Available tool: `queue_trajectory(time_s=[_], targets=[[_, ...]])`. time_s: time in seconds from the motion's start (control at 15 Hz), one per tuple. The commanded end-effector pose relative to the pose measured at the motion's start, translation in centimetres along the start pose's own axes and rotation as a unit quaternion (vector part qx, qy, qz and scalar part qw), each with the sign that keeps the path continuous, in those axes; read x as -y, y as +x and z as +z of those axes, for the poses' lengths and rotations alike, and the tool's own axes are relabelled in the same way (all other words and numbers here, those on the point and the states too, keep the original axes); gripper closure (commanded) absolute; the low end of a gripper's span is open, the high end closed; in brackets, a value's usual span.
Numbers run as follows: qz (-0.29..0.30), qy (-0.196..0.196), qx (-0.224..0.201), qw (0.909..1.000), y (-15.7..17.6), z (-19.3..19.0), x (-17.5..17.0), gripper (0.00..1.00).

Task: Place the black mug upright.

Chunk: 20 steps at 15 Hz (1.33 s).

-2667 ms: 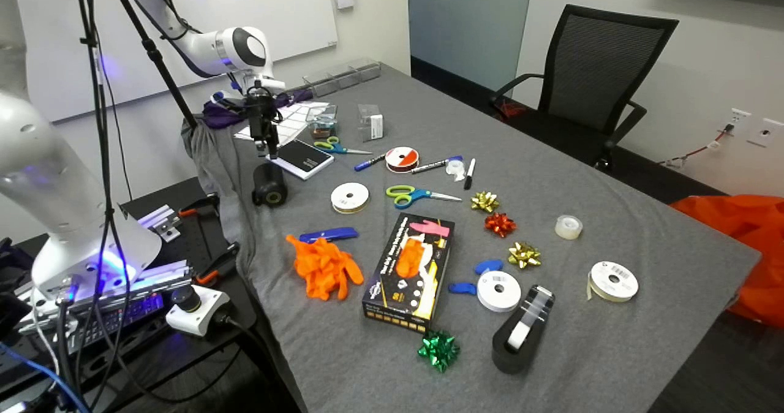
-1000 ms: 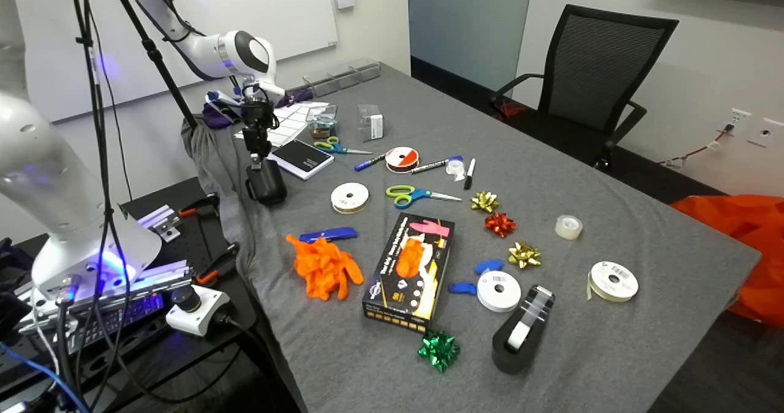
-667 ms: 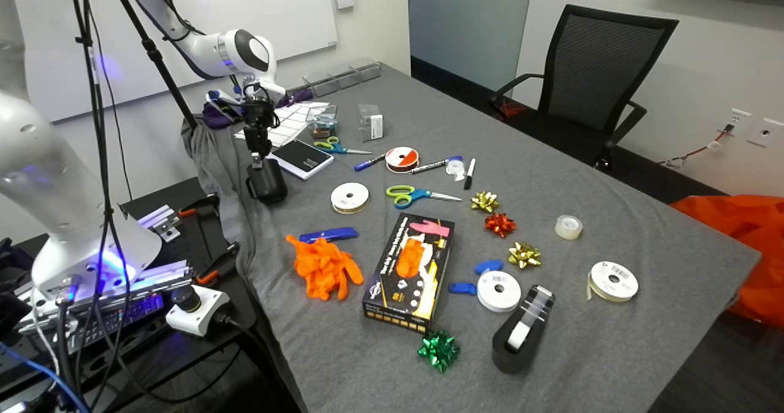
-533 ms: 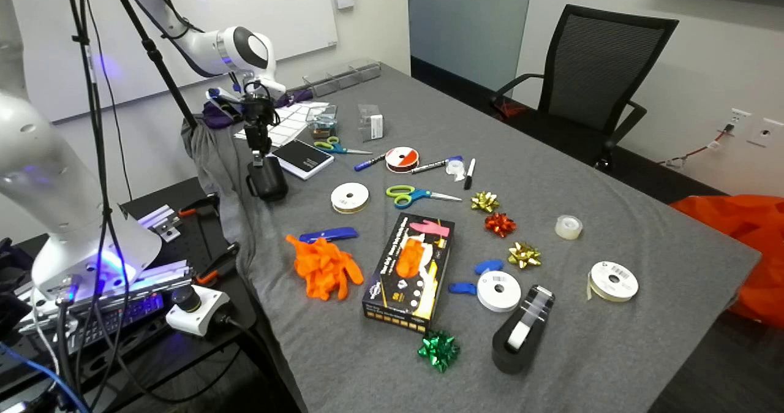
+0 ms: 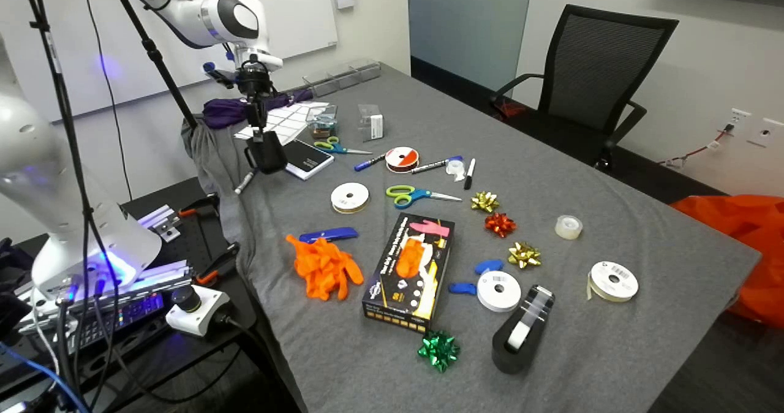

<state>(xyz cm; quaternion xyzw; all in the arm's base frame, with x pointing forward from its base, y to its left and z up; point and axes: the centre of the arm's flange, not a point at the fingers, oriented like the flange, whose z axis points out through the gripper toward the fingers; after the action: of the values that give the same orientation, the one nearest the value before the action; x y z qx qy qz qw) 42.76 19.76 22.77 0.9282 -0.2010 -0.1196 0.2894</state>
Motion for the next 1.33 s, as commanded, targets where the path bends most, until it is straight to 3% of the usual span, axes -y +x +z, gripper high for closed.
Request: queue_trajectory(time_s=[0.0, 0.33, 0.6, 1.07, 1.13, 1.27], targets=[[-0.011, 0.099, 0.014, 0.9949, 0.9, -1.0, -1.2, 0.98], [-0.01, 0.234, 0.036, 0.9715, 3.5, -1.5, -1.7, 0.98], [-0.022, 0.311, 0.053, 0.9486, 4.9, -0.8, -3.0, 0.98], [-0.01, 0.326, 0.091, 0.941, 6.1, 1.0, -3.8, 0.98], [-0.005, 0.325, 0.093, 0.941, 6.2, 1.1, -3.8, 0.68], [0.003, 0.332, 0.099, 0.938, 6.2, 1.1, -4.0, 0.61]])
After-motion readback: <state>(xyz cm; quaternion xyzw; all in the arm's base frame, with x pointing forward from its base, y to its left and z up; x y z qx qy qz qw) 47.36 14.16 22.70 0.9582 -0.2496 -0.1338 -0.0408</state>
